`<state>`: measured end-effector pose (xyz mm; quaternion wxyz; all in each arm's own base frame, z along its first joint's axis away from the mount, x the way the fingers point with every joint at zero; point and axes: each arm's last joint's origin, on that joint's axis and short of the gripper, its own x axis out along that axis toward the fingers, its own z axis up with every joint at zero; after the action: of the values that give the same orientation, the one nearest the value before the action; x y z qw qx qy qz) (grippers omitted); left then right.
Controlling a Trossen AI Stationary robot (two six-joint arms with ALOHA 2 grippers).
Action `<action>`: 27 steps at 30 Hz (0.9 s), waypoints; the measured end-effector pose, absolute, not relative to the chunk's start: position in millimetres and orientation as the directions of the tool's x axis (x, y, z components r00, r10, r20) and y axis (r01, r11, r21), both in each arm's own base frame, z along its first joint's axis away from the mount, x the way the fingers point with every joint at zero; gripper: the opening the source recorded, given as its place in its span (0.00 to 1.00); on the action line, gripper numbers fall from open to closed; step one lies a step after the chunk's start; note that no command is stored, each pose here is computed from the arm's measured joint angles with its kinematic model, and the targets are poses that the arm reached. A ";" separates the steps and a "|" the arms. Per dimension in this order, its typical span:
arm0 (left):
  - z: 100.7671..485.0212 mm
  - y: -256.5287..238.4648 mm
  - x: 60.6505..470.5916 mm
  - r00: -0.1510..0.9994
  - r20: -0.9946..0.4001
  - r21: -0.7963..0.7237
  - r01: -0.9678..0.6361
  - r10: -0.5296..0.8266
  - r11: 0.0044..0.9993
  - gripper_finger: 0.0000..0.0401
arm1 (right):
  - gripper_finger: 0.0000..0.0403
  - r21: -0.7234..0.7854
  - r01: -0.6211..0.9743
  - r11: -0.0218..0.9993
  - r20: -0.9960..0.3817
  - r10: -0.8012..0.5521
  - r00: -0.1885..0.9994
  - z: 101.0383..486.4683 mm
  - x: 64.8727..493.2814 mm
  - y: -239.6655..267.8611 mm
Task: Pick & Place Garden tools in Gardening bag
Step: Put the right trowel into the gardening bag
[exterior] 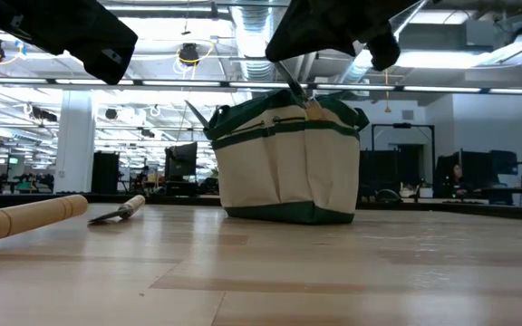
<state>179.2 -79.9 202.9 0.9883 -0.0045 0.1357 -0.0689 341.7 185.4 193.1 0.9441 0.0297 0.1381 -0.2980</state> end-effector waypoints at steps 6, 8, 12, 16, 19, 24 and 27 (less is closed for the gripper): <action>202.9 -80.0 179.2 0.954 -0.268 -0.028 0.136 -0.138 0.990 0.01 | 0.00 -0.052 0.616 0.786 -0.233 -0.609 0.758 193.9 337.6 188.2; 202.9 -79.9 179.2 0.954 -0.268 -0.028 0.135 -0.138 0.990 0.01 | 0.00 -0.056 0.621 0.782 -0.229 -0.616 0.754 194.0 337.3 188.2; 202.9 -79.9 179.2 0.954 -0.268 -0.028 0.135 -0.138 0.990 0.01 | 0.00 -0.073 0.632 0.771 -0.224 -0.630 0.743 193.1 336.2 187.3; 202.9 -79.9 179.2 0.954 -0.268 -0.028 0.135 -0.137 0.990 0.01 | 0.00 -0.105 0.646 0.756 -0.231 -0.650 0.724 191.4 333.3 186.5; 202.9 -80.0 179.2 0.954 -0.268 -0.028 0.136 -0.138 0.990 0.01 | 0.00 -0.136 0.650 0.747 -0.248 -0.661 0.708 194.4 330.4 188.0; 202.9 -79.9 179.2 0.954 -0.268 -0.028 0.135 -0.138 0.990 0.01 | 0.00 -0.174 0.664 0.727 -0.287 -0.683 0.672 202.5 323.3 189.1; 202.9 -79.9 179.2 0.954 -0.268 -0.028 0.135 -0.138 0.990 0.01 | 0.00 -0.197 0.672 0.714 -0.304 -0.696 0.650 208.4 318.6 188.9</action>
<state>179.2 -79.9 202.9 0.9883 -0.0045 0.1357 -0.0691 318.6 188.9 208.4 0.9078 -0.0334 0.1814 -0.3767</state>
